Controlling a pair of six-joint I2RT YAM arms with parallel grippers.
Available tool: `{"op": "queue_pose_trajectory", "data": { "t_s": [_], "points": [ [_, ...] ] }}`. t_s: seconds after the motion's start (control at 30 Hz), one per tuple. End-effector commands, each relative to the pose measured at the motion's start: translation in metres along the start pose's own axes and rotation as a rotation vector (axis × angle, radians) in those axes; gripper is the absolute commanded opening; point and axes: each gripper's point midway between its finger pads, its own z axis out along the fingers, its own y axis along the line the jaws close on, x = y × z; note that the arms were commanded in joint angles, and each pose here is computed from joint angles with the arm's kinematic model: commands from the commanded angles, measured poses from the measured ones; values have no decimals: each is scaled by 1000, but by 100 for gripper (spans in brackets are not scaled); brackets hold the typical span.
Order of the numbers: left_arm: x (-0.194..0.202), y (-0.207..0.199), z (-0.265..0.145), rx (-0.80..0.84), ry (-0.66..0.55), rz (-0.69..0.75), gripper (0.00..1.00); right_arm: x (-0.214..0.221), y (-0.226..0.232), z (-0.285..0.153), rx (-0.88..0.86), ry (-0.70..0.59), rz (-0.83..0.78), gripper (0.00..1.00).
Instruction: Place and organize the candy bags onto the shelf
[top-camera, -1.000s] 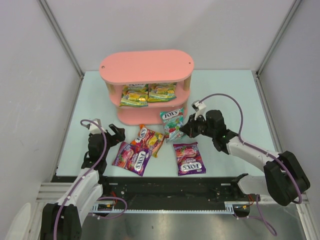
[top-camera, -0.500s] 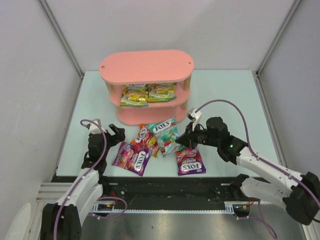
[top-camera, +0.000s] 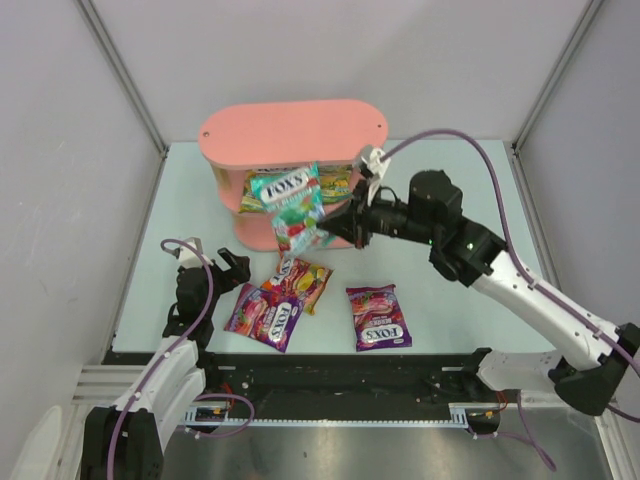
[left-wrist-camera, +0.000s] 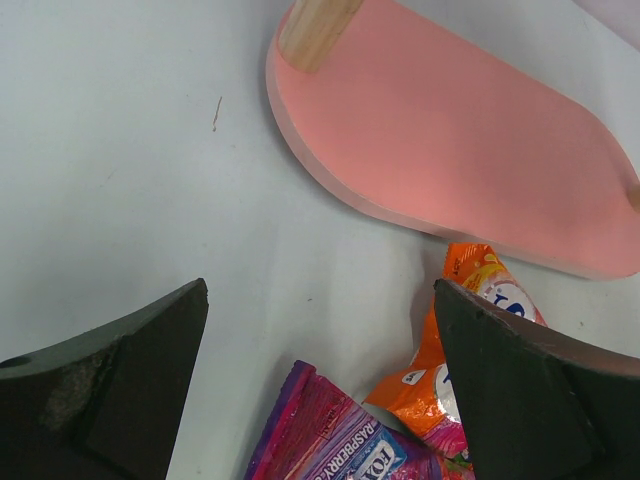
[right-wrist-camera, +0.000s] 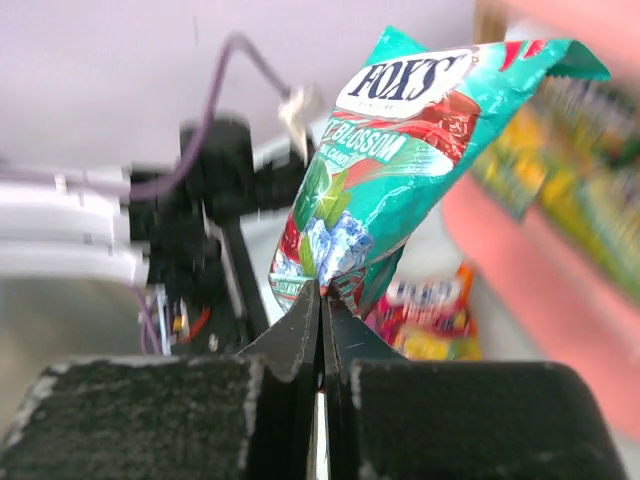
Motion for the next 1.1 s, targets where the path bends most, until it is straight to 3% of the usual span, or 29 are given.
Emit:
{"op": "queue_pose_trajectory", "data": {
  "t_s": [0.0, 0.03, 0.13, 0.17, 0.33, 0.5, 0.8, 1.07],
  "points": [
    [-17, -9, 1, 30, -48, -19, 100, -87, -5, 19, 45, -172, -84, 0],
    [-16, -9, 1, 30, -45, -18, 100, -115, -4, 18, 57, -225, -101, 0],
    [-16, -9, 1, 31, -46, -18, 100, -130, -30, 44, 147, -234, -74, 0],
    [-16, -9, 1, 29, -47, -19, 100, -155, -27, 43, 153, -283, -82, 0],
    [-16, -9, 1, 30, -45, -20, 100, -171, -60, 87, 205, -307, -7, 0],
    [-16, -9, 1, 29, -43, -20, 100, -202, -88, 99, 200, -393, 53, 0],
    [-16, -10, 1, 32, -45, -19, 100, -194, -132, 116, 197, -345, 155, 0],
    [-16, -9, 1, 30, -43, -18, 100, -183, -123, 115, 134, -317, 214, 0]
  ]
}}
